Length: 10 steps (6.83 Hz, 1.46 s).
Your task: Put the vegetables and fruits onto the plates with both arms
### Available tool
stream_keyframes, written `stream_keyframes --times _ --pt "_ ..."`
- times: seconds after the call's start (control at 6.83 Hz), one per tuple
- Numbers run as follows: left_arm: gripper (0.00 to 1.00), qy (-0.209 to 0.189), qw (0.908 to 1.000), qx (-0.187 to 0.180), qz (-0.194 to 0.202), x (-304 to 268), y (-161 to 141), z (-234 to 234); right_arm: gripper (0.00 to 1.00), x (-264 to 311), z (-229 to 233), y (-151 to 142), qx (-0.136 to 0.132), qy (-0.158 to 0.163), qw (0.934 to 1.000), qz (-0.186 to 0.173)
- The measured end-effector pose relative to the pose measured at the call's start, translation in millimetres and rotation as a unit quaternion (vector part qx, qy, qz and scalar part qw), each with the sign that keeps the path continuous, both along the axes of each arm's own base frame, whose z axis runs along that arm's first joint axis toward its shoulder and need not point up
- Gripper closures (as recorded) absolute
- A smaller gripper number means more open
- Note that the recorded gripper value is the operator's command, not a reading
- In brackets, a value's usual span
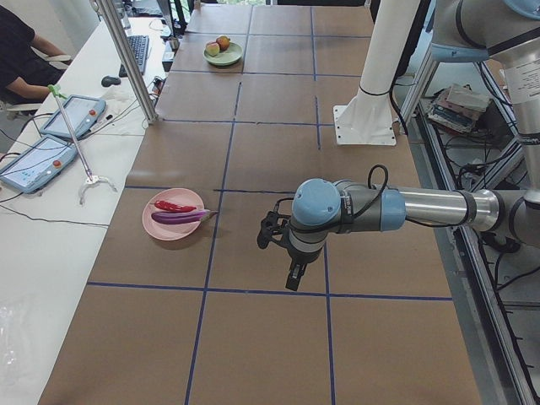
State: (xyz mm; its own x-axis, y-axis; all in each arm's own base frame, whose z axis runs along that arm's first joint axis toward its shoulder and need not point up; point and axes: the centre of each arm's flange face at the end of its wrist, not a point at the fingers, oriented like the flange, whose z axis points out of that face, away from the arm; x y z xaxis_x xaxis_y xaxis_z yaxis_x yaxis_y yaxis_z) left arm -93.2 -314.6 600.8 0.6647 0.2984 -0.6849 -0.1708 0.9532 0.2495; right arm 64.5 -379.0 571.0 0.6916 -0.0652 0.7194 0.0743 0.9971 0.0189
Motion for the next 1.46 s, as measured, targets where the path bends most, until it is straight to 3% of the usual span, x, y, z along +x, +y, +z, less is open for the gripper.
stream_keyframes --times 0.44,1.17,1.46 --pt "0.00 0.000 1.0000 -0.002 0.000 0.0 1.0 1.0 0.00 0.1 -2.3 0.8 0.014 0.000 0.9999 0.000" --pt "0.00 -0.002 1.0000 0.006 0.000 -0.3 -1.2 -5.6 0.00 -0.2 10.9 1.8 0.004 -0.001 1.0000 0.001" --pt "0.00 -0.008 0.9999 -0.006 0.005 1.8 -3.4 -1.7 0.00 -2.3 19.6 13.0 0.006 -0.022 0.9997 -0.012"
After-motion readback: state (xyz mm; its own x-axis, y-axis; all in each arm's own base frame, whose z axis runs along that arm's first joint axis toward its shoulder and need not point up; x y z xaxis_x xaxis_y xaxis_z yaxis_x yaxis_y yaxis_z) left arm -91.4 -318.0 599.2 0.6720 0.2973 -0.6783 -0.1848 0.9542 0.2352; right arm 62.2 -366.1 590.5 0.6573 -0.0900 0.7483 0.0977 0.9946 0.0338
